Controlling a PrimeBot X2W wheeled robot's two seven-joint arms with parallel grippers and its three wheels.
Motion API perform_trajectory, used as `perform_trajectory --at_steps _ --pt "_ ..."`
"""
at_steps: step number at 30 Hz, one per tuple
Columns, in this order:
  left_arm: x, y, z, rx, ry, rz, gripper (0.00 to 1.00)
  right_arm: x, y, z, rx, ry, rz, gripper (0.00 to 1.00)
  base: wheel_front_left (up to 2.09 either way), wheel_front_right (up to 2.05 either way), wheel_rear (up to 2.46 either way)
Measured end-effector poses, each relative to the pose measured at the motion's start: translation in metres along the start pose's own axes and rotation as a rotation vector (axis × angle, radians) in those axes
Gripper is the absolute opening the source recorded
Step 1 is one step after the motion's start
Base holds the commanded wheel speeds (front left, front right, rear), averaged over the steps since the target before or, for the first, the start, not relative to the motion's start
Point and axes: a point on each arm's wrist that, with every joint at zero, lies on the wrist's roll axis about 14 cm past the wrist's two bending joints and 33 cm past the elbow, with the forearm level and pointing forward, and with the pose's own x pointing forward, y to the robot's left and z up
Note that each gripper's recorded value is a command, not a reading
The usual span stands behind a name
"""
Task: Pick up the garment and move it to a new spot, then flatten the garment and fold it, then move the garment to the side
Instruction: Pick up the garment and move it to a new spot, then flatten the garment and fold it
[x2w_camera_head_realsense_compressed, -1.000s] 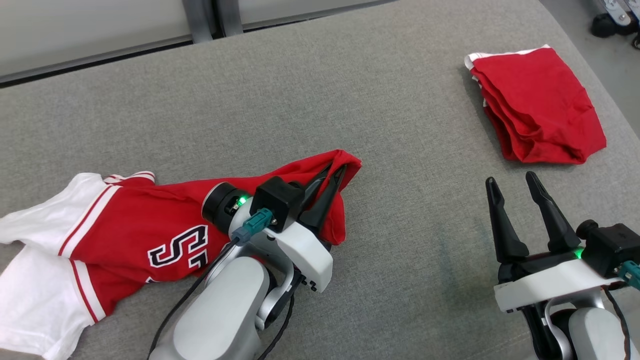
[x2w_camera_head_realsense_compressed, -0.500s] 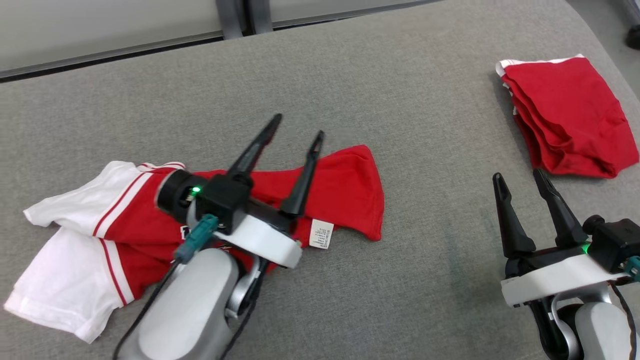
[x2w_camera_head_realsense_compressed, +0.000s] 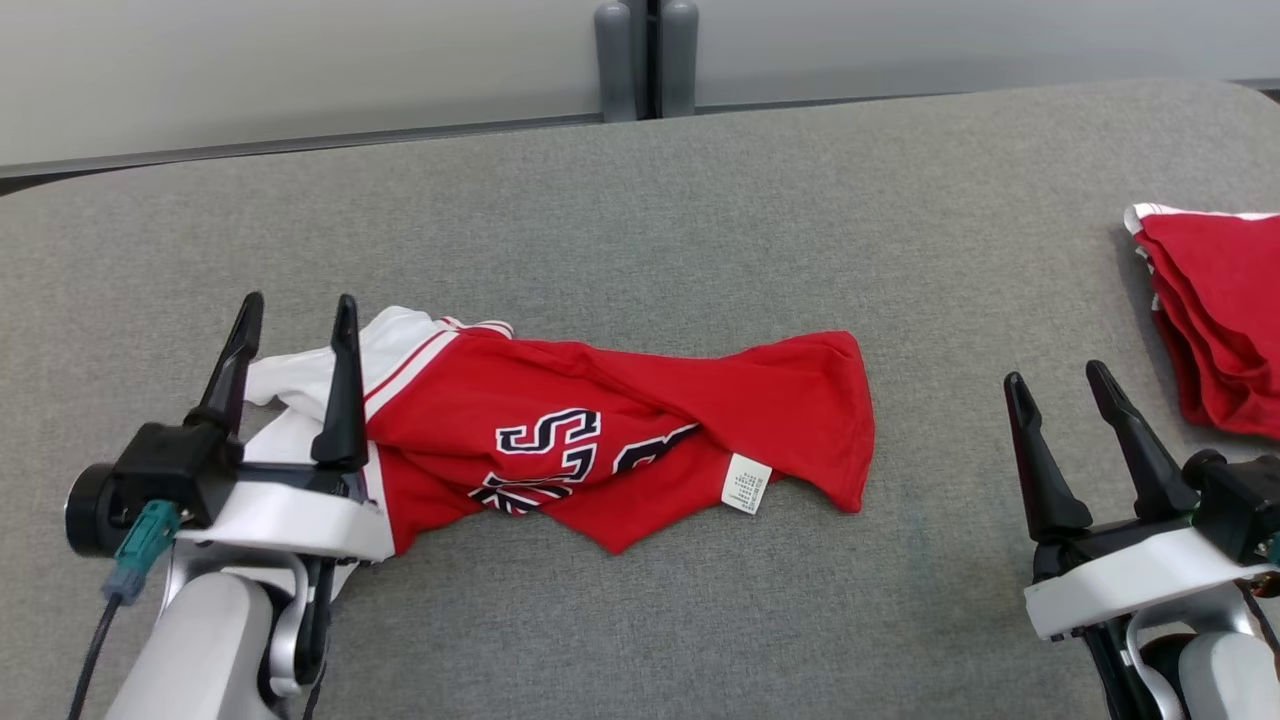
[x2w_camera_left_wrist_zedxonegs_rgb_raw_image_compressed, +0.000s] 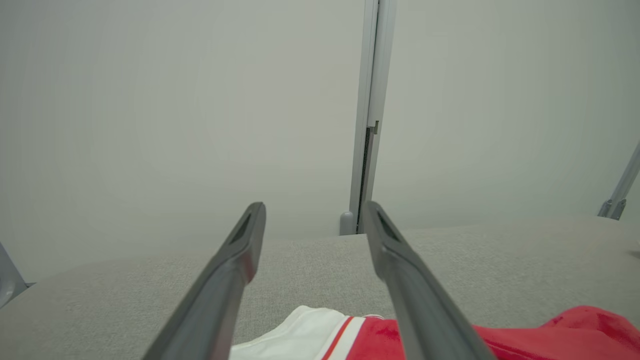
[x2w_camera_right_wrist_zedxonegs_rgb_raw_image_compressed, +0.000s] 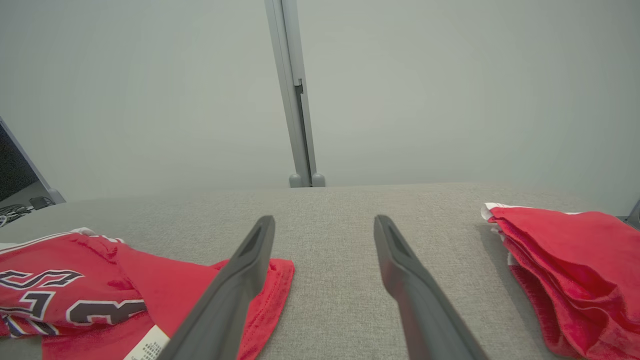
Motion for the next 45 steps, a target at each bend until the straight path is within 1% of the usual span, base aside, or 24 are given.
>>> perform_trajectory --at_steps 5,9,17,25,45 --pt "-0.035 0.046 0.002 0.009 0.02 0.133 1.0 -0.004 0.011 0.003 -0.004 0.001 0.028 1.0 0.0 0.0 0.0" --pt "-0.056 0.053 0.0 0.006 0.043 0.144 1.0 -0.011 0.017 0.005 -0.006 0.004 0.041 1.0 0.0 0.0 0.0" --pt "-0.084 0.05 0.003 0.025 0.063 0.127 1.0 -0.031 0.019 0.008 -0.024 0.009 0.034 1.0 0.0 0.0 0.0" --pt "-0.097 0.042 0.008 0.047 0.07 0.105 1.0 -0.045 0.019 0.011 -0.04 0.008 0.023 1.0 0.0 0.0 0.0" --pt "-0.101 0.034 0.009 0.061 0.088 0.098 1.0 -0.047 0.02 0.015 -0.036 0.005 0.019 1.0 0.0 0.0 0.0"
